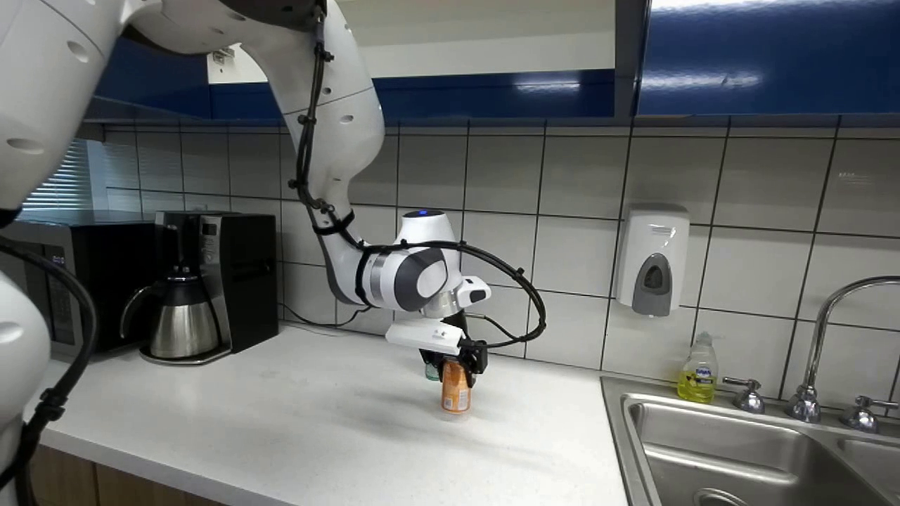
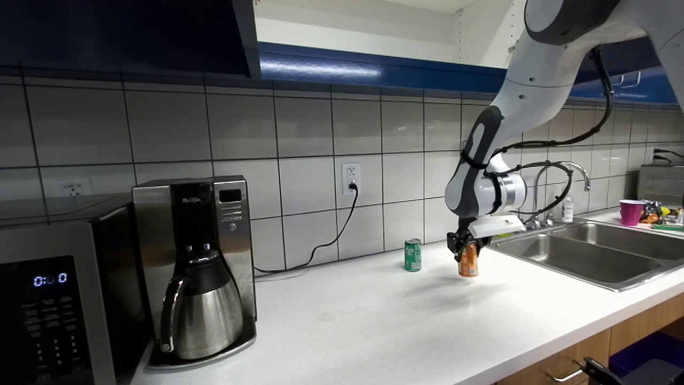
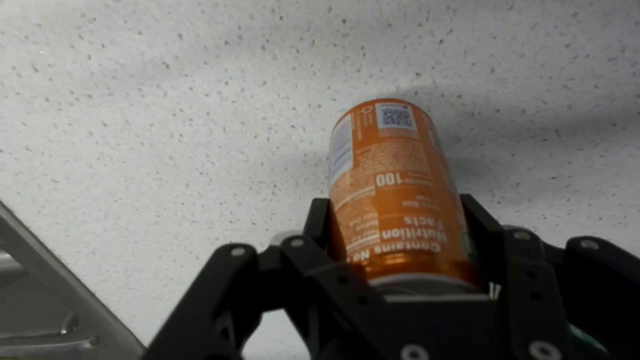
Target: Put the orange soda can in the open shelf
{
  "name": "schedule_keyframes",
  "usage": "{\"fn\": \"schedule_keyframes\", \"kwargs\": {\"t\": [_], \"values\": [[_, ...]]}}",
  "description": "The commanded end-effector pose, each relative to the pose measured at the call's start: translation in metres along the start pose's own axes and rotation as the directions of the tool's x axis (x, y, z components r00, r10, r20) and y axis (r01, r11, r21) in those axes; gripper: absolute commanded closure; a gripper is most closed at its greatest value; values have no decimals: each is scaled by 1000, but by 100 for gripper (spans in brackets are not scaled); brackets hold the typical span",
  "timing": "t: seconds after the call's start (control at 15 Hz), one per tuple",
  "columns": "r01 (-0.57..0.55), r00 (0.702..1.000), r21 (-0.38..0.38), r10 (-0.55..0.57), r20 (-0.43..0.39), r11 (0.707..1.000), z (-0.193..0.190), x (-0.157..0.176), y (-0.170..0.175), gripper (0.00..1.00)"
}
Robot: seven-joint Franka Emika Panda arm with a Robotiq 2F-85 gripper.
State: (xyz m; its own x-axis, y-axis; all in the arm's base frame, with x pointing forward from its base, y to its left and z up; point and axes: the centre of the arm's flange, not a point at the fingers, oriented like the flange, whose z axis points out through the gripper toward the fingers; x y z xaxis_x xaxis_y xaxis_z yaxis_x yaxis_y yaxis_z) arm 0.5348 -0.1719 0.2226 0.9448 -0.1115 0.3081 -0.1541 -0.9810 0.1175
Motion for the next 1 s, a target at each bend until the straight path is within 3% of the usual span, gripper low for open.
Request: {"fn": "schedule_keyframes", "kwargs": {"t": [0.0, 0.53, 0.93], "values": [[17, 1000, -16, -16, 22, 1000, -48, -2, -19, 61], [62, 998, -34, -63, -2, 997, -136, -9, -57, 61], [89, 996, -8, -89, -31, 996, -213, -11, -92, 61]]}}
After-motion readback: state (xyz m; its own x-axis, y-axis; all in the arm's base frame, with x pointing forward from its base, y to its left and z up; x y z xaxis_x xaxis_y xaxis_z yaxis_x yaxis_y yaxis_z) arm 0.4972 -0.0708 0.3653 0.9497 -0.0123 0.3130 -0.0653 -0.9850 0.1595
